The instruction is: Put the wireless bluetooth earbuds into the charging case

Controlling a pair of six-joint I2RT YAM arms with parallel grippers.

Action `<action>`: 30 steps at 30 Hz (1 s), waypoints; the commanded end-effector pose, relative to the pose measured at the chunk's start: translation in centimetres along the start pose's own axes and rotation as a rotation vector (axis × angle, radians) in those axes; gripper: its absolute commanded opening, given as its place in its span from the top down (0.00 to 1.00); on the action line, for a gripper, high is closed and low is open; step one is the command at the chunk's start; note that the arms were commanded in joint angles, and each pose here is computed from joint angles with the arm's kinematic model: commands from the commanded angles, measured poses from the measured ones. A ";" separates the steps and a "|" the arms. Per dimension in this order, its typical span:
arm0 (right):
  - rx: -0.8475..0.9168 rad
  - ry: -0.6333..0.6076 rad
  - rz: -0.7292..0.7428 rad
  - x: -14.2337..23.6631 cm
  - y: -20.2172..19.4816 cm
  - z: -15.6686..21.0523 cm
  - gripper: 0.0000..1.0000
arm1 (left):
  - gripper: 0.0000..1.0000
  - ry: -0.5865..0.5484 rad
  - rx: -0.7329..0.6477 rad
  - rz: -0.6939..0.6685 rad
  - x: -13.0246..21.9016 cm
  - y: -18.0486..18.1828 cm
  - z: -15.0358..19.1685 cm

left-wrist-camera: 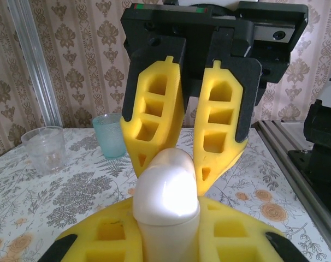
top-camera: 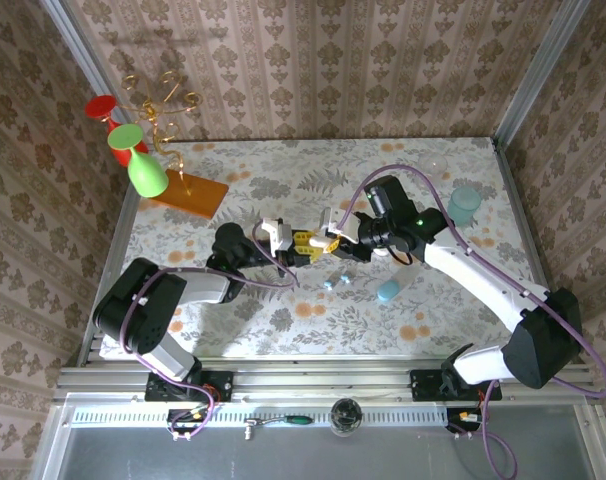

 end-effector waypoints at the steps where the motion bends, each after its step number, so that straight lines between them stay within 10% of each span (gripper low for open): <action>1: -0.004 -0.027 -0.037 0.2 0.7 -0.7 0.84 | 0.88 -0.024 -0.021 -0.013 0.1 0.1 -0.9; 13: -0.262 -0.032 0.111 0.0 -1.9 0.5 0.86 | 0.22 0.059 -0.033 -0.238 3.5 1.2 0.4; 30: -1.295 -0.058 0.533 -0.8 -13.7 10.7 0.87 | 0.12 0.528 -0.026 -0.408 6.3 2.1 2.6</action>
Point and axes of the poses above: each hand's point on the last joint's axis, 136 mm out from that joint toward the fingers, its own x axis back along the fingers, its own y axis along the line the jaws close on, z = x × y, the point moved 5 cm from there along x, back along the fingers, and after that the axes turned 14 degrees about -x, right-handed, at the moved point
